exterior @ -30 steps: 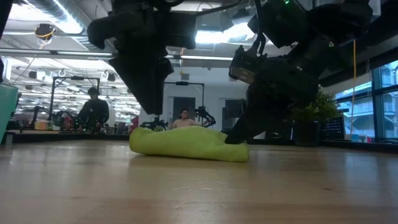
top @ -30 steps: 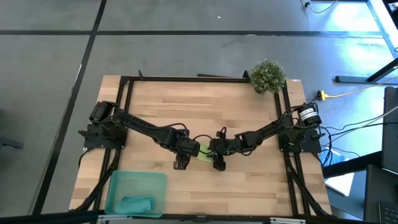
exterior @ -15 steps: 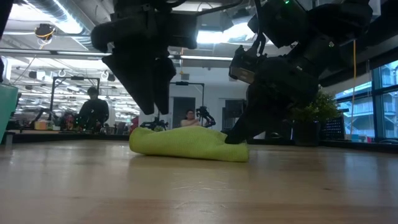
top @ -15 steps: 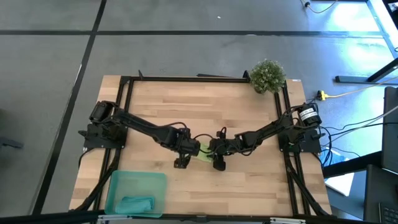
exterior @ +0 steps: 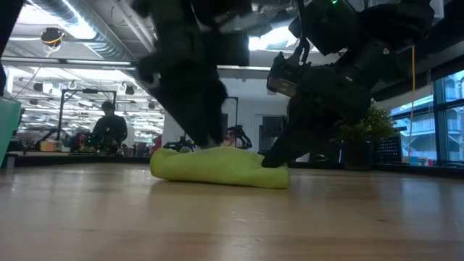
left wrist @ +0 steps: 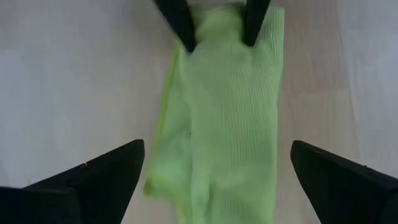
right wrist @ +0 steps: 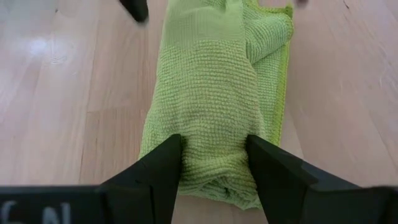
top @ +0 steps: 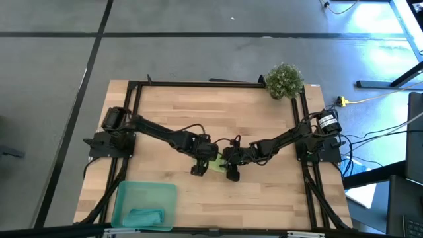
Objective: Roll microfiber towels into tight, uniform cylinder then place into a basket
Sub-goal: Roll the yellow green microfiber towel
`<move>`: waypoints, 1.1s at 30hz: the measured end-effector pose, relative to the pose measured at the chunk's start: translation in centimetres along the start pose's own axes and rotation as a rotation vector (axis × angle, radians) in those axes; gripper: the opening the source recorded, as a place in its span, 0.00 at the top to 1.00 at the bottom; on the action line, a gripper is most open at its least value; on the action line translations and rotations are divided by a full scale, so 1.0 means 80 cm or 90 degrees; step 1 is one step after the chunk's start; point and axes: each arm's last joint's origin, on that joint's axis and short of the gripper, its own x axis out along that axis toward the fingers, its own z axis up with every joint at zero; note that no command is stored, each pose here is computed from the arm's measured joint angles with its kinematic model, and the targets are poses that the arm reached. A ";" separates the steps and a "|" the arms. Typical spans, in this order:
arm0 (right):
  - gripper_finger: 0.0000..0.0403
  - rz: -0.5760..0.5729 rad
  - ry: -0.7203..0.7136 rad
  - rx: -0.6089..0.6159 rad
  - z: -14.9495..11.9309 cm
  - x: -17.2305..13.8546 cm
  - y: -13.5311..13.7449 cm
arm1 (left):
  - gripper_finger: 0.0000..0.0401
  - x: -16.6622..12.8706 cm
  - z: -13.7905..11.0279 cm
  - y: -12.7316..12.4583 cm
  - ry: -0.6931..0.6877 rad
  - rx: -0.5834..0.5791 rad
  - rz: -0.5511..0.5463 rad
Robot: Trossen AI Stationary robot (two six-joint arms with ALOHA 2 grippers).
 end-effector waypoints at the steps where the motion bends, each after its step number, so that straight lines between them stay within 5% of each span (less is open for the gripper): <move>1: 0.54 0.000 0.000 0.000 0.000 0.000 0.000 | 0.00 0.007 0.001 0.003 -0.001 0.001 -0.012; 15: 0.54 -0.002 0.005 -0.001 -0.001 0.000 0.000 | 0.00 0.056 -0.003 0.029 0.023 -0.007 -0.064; 33: 0.54 -0.002 0.005 -0.001 -0.001 0.000 0.000 | 0.03 0.067 -0.004 0.028 0.030 0.007 -0.061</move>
